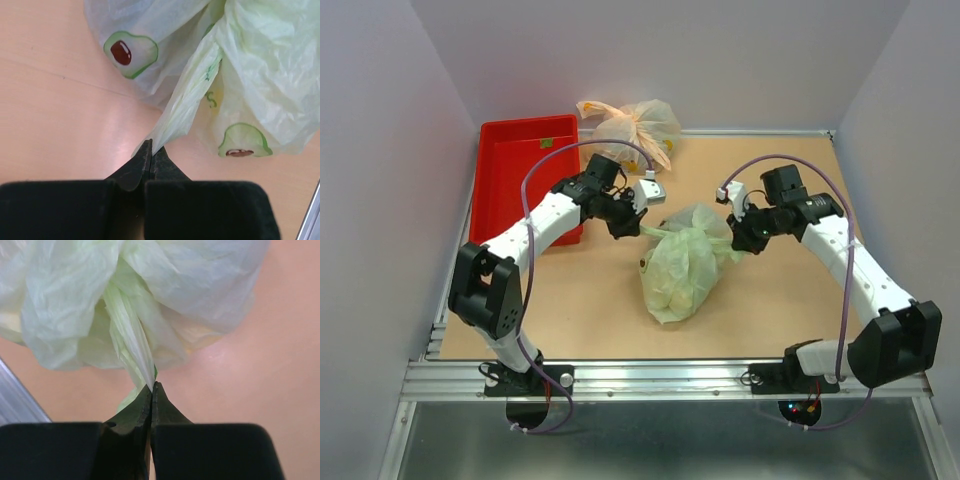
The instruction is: Place the fake fruits into the plastic bag and tie a complex knot
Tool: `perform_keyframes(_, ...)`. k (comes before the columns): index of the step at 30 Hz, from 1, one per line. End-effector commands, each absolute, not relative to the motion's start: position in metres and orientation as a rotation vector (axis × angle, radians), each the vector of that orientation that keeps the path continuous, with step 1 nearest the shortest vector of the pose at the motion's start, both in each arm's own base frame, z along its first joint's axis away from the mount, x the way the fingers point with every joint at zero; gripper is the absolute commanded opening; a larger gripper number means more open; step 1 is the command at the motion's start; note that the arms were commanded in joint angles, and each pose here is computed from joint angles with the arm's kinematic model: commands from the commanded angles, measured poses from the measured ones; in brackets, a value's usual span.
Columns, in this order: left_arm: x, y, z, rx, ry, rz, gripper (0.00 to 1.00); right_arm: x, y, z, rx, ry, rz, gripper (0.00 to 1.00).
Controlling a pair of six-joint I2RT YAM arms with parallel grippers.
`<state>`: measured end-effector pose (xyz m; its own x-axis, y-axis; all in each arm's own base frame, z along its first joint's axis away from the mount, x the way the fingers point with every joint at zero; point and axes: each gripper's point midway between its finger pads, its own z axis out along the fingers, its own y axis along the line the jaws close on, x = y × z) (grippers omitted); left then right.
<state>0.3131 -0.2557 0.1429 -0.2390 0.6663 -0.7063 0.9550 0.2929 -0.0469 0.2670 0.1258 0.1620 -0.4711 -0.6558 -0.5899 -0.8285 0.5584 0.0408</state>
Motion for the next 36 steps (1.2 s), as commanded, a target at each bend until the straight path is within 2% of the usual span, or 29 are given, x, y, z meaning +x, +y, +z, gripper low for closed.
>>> perform_keyframes(1, 0.321, -0.191, 0.136, 1.456, 2.084, -0.395, 0.00, 0.267, 0.046, 0.141, -1.301, 2.382, 0.030, 0.00)
perform_keyframes(6, 0.319, -0.154, 0.106, 1.462, 2.151, -0.314, 0.00, 0.256, -0.010, 0.099, -1.264, 2.490, -0.083, 0.00)
perform_keyframes(13, 0.316, -0.112, 0.073, 1.442, 2.245, -0.225, 0.00, 0.243, -0.051, 0.056, -1.227, 2.564, -0.156, 0.00)
perform_keyframes(21, 0.325, -0.115, 0.072, 1.425, 2.243, -0.239, 0.00, 0.263, -0.056, 0.070, -1.144, 2.544, -0.173, 0.00)
perform_keyframes(24, 0.336, -0.118, 0.085, 1.368, 2.230, -0.258, 0.00, 0.285, -0.063, 0.087, -1.040, 2.516, -0.177, 0.00)
perform_keyframes(31, 0.397, -0.133, 0.166, 1.221, 2.064, -0.270, 0.00, 0.342, -0.076, 0.135, -0.874, 2.432, -0.202, 0.00)
perform_keyframes(36, 0.412, -0.114, 0.158, 1.218, 2.084, -0.212, 0.00, 0.341, -0.082, 0.124, -0.878, 2.451, -0.195, 0.00)
